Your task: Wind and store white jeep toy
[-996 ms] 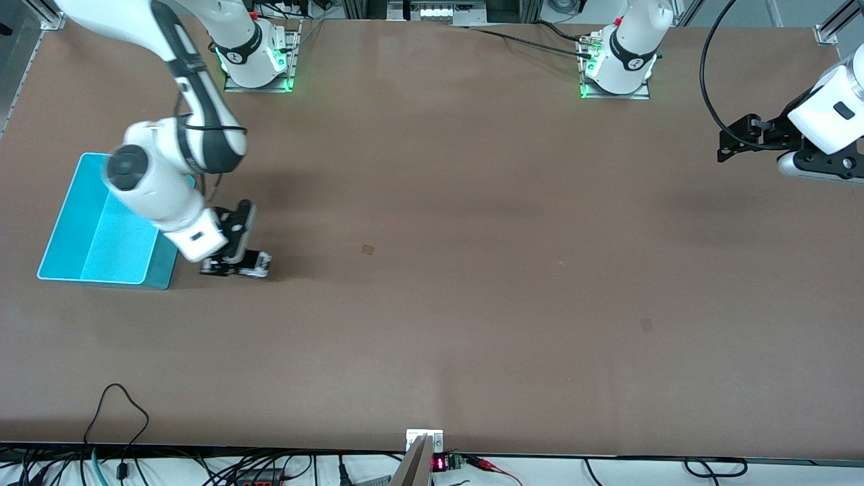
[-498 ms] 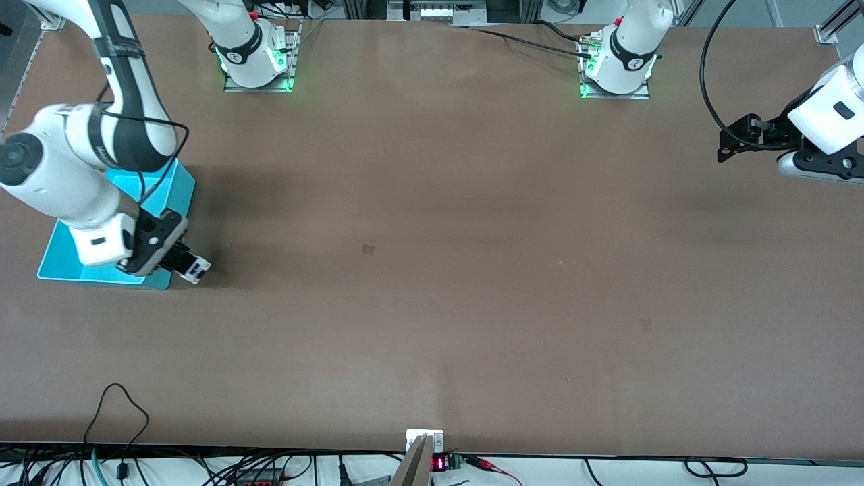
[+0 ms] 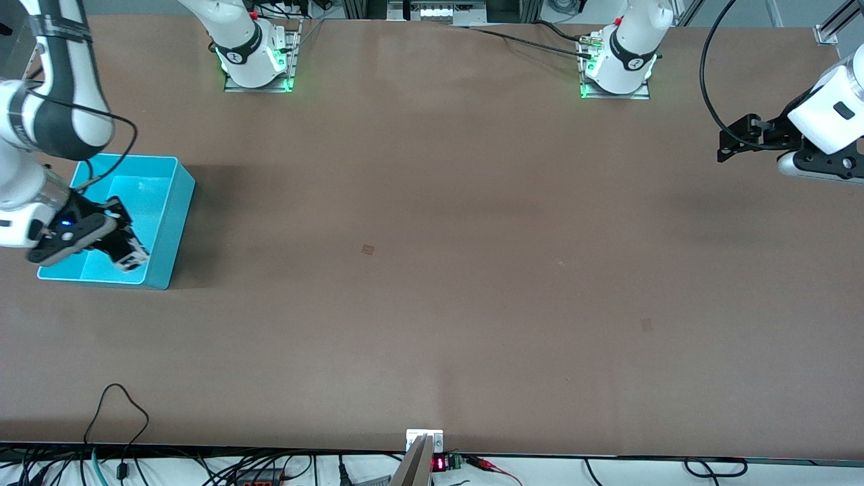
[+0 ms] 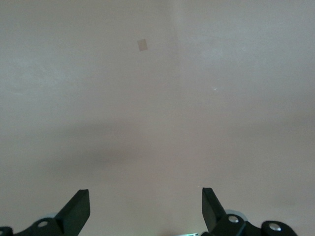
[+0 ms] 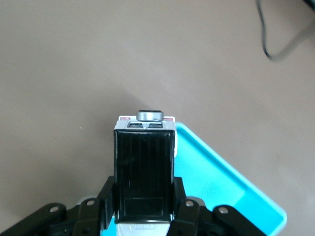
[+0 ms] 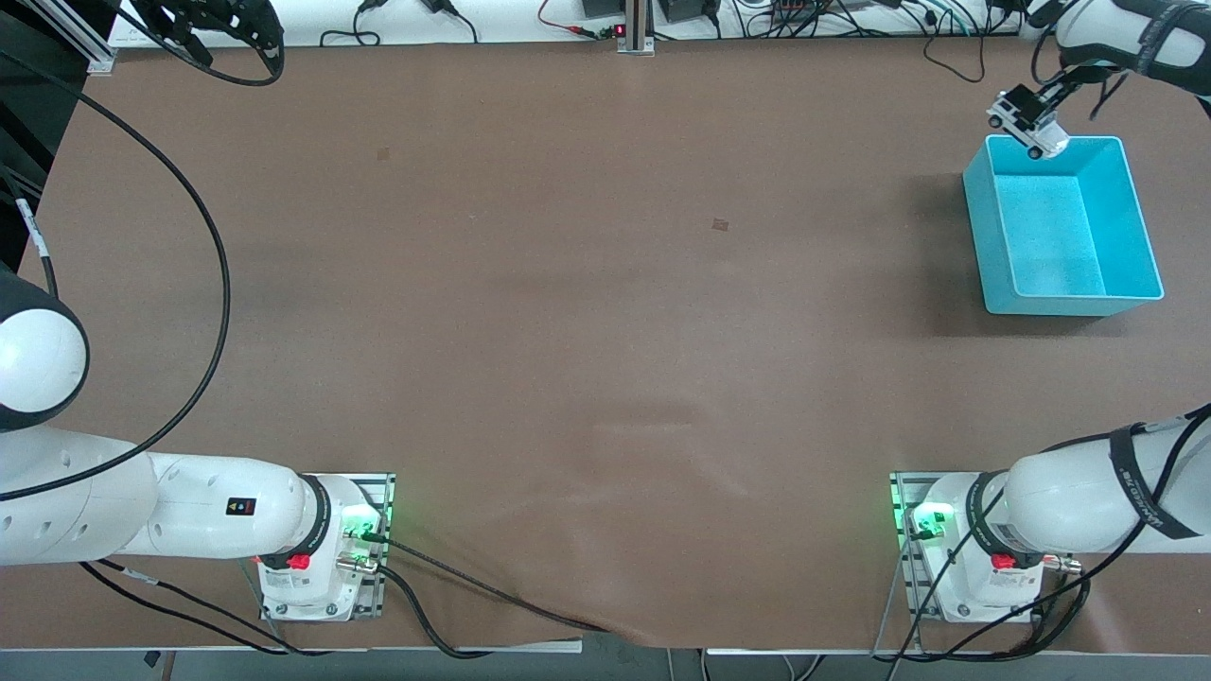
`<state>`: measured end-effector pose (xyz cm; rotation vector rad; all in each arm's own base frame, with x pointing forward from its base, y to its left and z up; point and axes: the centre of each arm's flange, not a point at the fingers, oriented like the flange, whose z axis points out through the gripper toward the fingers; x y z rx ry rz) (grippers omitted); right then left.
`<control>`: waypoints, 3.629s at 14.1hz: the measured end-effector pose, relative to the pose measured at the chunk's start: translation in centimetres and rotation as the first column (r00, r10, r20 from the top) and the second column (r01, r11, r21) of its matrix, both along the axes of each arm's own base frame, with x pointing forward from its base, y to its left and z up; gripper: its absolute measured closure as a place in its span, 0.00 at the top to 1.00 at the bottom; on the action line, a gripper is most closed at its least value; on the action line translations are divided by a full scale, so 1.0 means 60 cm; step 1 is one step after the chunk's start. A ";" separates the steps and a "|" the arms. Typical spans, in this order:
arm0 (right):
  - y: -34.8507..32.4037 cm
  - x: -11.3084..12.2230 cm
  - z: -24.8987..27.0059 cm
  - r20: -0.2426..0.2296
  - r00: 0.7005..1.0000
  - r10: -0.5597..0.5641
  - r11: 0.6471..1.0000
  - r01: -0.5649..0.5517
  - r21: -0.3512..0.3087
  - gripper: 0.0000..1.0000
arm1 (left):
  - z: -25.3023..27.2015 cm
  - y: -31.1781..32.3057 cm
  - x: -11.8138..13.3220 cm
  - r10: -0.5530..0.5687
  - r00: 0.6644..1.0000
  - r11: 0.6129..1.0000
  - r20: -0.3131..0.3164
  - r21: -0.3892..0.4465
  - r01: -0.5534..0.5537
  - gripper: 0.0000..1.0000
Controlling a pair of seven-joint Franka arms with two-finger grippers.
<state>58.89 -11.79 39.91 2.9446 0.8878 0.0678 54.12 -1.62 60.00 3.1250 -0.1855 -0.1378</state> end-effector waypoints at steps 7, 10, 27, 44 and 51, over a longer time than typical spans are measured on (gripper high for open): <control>-0.126 -0.090 -0.094 -0.117 0.921 -0.372 0.927 0.374 -0.001 0.49 | 0.000 0.000 0.000 0.000 1.000 1.000 0.000 0.000 0.000 1.00; -0.140 -0.123 -0.141 -0.113 0.888 -0.446 0.895 0.445 -0.032 0.49 | 0.000 -0.001 0.000 -0.001 1.000 1.000 0.000 0.000 0.001 1.00; -0.164 -0.179 -0.306 -0.115 0.836 -0.536 0.844 0.533 -0.059 0.49 | -0.004 0.017 0.001 0.023 1.000 1.000 -0.007 0.000 -0.023 1.00; 0.006 -0.047 0.034 -0.087 0.915 -0.394 0.919 0.393 -0.029 1.00 | 0.001 -0.002 0.016 0.010 1.000 1.000 0.005 0.002 -0.010 1.00; 0.139 -0.058 0.165 0.023 0.918 -0.395 0.918 0.395 0.030 1.00 | 0.002 -0.001 0.016 0.013 1.000 1.000 0.006 0.002 -0.013 1.00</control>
